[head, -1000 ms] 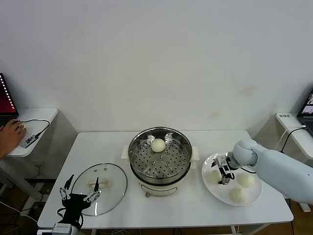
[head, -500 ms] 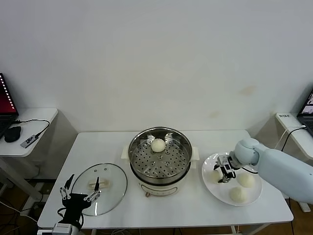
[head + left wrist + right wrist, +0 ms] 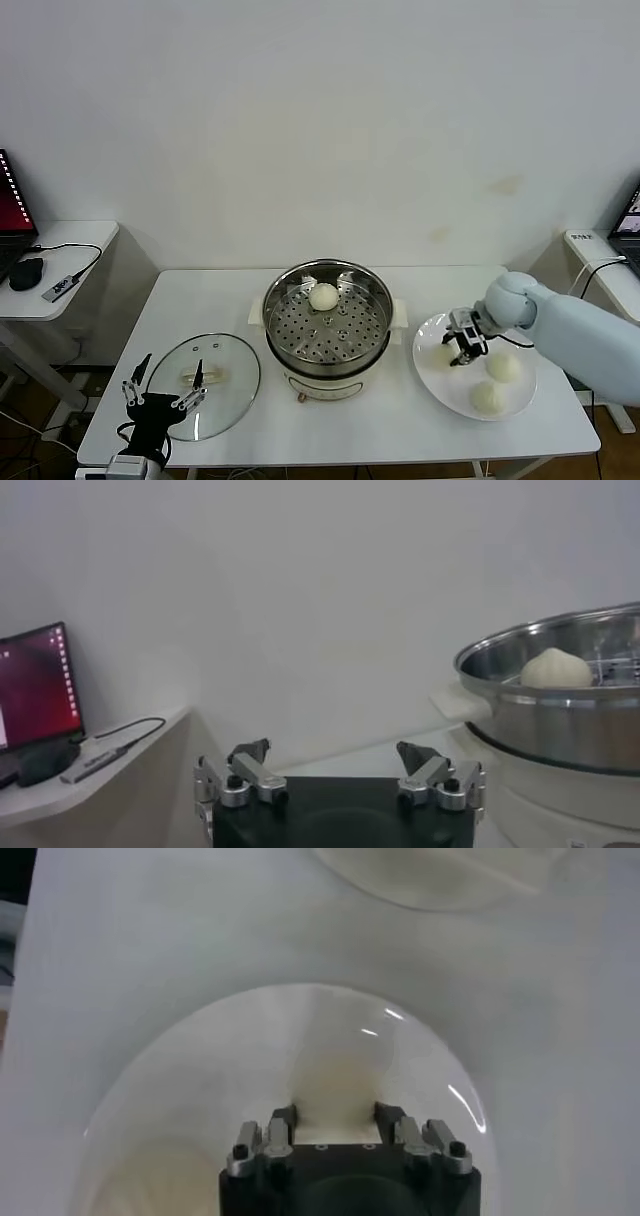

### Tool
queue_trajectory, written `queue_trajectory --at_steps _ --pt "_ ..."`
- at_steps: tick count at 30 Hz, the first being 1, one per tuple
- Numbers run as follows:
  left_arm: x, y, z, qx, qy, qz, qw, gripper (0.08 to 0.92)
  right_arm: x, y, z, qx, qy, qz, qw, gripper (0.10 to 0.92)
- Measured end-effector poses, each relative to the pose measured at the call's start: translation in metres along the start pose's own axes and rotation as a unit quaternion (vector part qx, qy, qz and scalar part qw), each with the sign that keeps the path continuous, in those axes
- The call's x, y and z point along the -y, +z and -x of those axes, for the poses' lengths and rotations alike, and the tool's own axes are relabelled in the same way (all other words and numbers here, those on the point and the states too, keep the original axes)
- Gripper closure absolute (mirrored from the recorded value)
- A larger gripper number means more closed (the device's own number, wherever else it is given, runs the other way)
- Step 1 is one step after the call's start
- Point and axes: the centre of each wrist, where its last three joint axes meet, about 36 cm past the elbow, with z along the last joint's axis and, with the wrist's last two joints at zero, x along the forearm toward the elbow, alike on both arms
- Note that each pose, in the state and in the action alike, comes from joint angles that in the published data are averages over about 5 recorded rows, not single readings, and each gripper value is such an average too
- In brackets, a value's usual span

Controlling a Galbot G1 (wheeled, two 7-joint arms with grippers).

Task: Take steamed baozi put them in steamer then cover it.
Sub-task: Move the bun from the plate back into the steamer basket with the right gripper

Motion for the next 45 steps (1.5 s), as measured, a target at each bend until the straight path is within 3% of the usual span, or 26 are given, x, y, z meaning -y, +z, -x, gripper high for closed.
queue_trajectory --at_steps 11,22,32,45 --pt "0.001 -0.006 0.001 0.008 0.007 -0.001 1.000 0.177 0.040 -0.030 -0.102 0.022 0.055 -0.017 0.998 0.484" --pt "-0.003 -0.006 0.005 0.012 0.003 0.000 1.000 0.177 0.078 -0.128 -0.169 0.084 0.086 -0.061 0.991 0.475" --pt "-0.010 -0.005 0.007 0.011 -0.007 0.001 1.000 0.177 0.093 -0.213 -0.140 0.126 0.056 -0.067 0.988 0.471" --pt "-0.012 -0.005 0.007 0.013 -0.016 -0.001 1.000 0.177 0.093 -0.289 -0.064 0.125 0.014 -0.057 0.990 0.471"
